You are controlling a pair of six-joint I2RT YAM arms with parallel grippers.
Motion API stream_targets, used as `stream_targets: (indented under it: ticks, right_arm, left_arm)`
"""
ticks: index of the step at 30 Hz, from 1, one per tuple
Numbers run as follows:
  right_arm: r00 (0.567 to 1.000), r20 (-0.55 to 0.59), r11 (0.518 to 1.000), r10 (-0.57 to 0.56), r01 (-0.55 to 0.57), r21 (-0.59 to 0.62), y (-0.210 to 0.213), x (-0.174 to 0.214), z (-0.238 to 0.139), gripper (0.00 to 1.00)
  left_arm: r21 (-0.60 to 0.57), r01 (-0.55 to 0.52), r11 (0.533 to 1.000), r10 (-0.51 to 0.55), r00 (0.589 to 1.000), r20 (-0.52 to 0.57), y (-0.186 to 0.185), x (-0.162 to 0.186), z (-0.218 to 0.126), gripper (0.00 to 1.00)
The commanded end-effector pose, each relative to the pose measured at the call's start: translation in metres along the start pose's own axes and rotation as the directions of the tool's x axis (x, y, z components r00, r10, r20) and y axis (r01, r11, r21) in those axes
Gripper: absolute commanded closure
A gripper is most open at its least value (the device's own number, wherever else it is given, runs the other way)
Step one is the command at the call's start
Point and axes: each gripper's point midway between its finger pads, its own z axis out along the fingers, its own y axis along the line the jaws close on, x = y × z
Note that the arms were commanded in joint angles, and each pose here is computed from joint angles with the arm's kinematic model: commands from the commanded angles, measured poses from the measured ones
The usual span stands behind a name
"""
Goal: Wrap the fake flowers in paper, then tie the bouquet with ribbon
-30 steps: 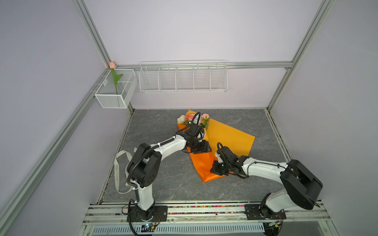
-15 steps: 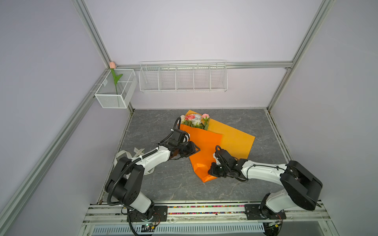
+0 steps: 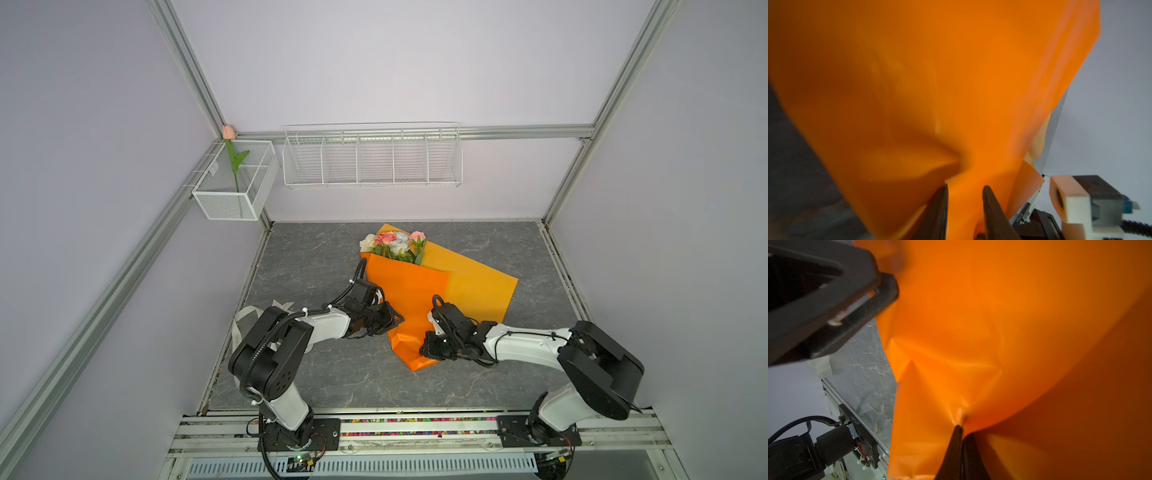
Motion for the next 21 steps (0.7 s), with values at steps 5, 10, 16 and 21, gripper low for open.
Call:
stream_targets:
  ticks: [5, 10, 16, 21]
  right_arm:
    - [0.999, -0.009, 0.999, -0.030, 0.031, 0.029, -0.002, 0.002, 0.000, 0.93]
    - [0.999, -0.009, 0.999, -0.054, 0.054, 0.007, 0.001, 0.002, 0.001, 0.93]
    - [0.996, 0.001, 0.996, -0.088, 0.088, -0.012, 0.010, -0.003, -0.002, 0.93]
    - [0.996, -0.008, 0.996, -0.085, 0.085, -0.015, 0.010, -0.002, 0.001, 0.93]
  left_arm:
    - [-0.009, 0.043, 0.999, -0.042, 0.997, 0.058, 0.020, -0.006, -0.001, 0.71]
    - [0.071, 0.046, 0.996, -0.054, 0.991, 0.122, 0.011, -0.019, -0.017, 0.67]
    - [0.155, -0.087, 0.984, 0.063, 0.986, 0.154, -0.034, -0.037, -0.037, 0.61]
    - [0.131, -0.073, 0.989, 0.044, 0.977, 0.209, -0.033, -0.069, -0.052, 0.63]
